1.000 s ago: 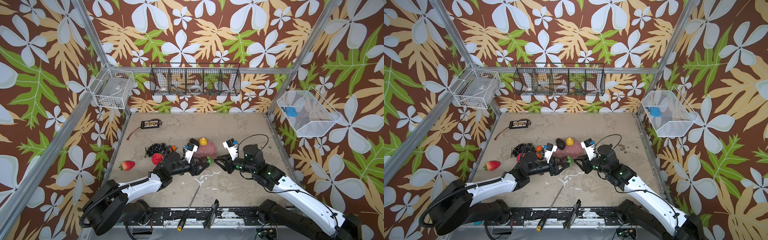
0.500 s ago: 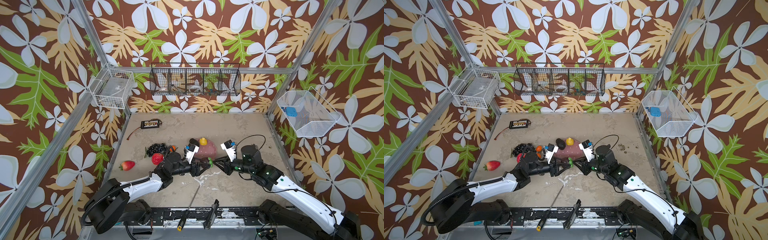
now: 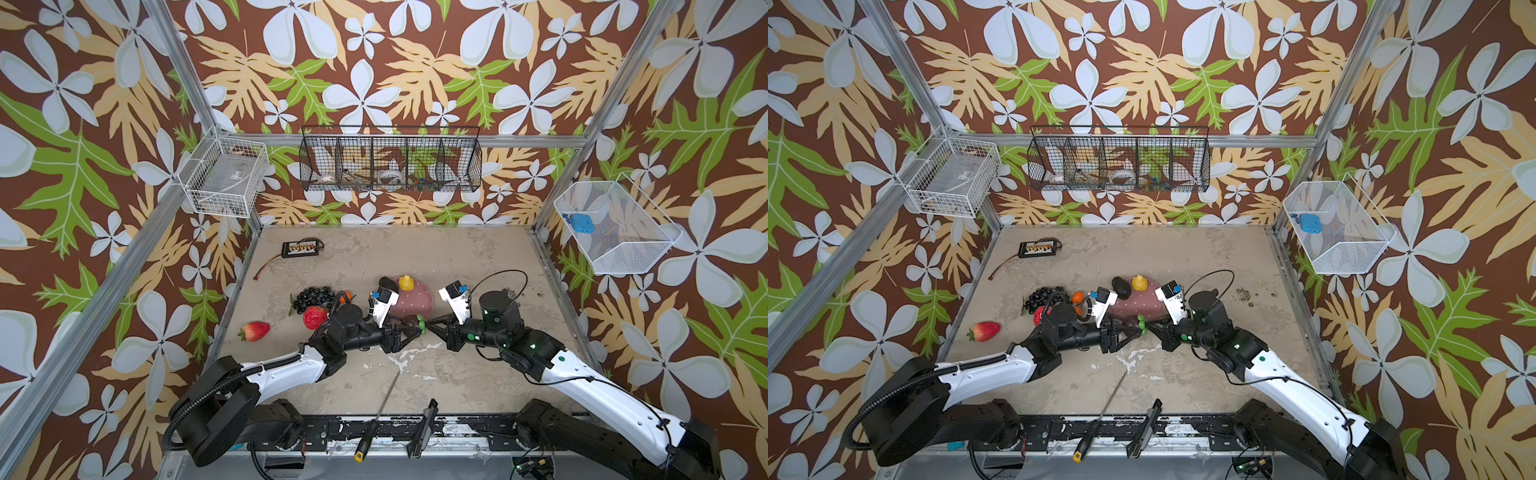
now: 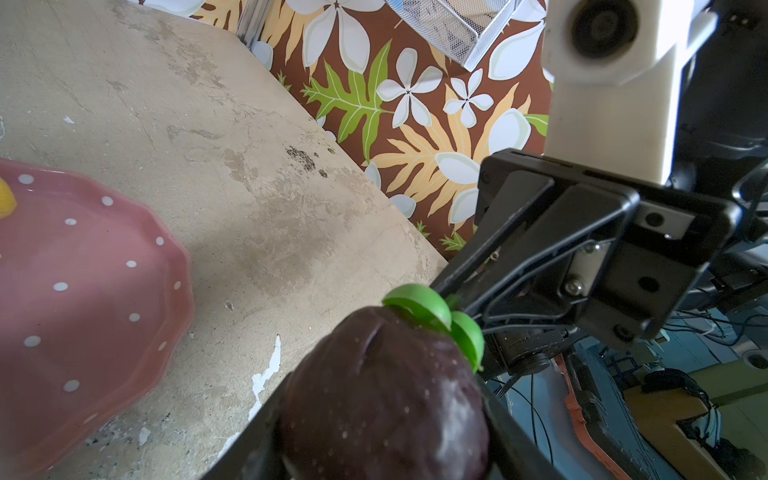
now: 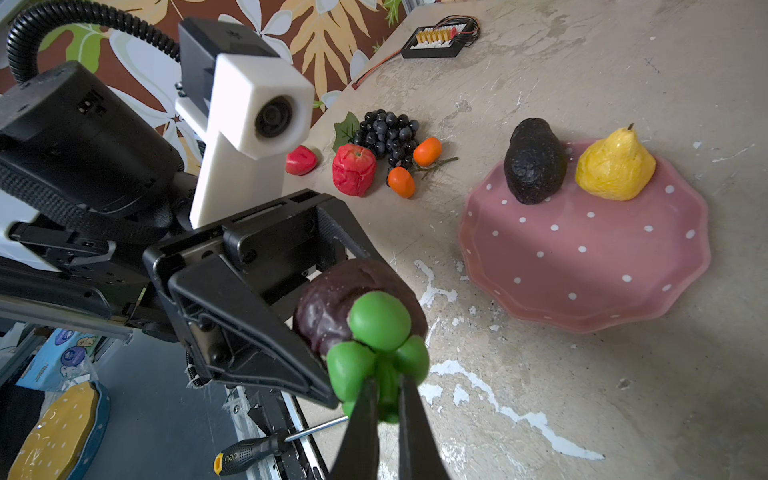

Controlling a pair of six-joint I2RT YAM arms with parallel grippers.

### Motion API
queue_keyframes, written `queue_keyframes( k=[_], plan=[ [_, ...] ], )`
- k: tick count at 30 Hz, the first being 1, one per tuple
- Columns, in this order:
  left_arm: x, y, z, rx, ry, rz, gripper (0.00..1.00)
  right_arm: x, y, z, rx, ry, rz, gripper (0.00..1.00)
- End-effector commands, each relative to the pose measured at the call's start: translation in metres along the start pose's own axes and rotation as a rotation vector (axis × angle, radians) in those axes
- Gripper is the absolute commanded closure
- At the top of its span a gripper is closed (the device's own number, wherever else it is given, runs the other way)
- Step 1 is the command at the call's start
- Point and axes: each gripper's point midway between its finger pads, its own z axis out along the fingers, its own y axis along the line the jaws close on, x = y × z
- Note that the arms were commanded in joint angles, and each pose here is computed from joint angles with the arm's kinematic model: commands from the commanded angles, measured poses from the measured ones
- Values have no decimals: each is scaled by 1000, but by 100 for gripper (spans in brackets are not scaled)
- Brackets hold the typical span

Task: Place and organize the fake fruits in the fruit bowl
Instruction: 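Grasp the mangosteen's green top with the right gripper and open the left gripper, then lower the mangosteen onto the pink plate with the right gripper while the left arm withdraws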

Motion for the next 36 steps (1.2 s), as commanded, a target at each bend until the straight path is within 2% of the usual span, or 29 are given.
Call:
queue_keyframes(
  k=[1,8,12,16,23,27,30,36],
  plan=[
    [-8,-9,1,36,-23,29,44,-3,-5,-1,40,-8,-17,96],
    [-8,-3,-2,2,-36,34,35,-7,-11,-2,86,-12,-28,100],
    [-12,3,-9,-52,-76,50,21,-10,-23,-4,164,-16,-31,100],
    [-18,18,-24,-167,-145,58,9,-15,-44,-6,286,-11,-47,100],
    [-30,66,-78,-527,-327,21,7,-21,-85,1,509,33,-92,100],
    [-30,81,-108,-669,-393,31,6,-28,-103,8,610,62,-102,100],
    [-29,87,-126,-731,-438,34,6,-35,-113,16,658,77,-112,100],
    [-25,90,-146,-772,-487,63,6,-39,-134,38,739,157,-141,100]
  ],
)
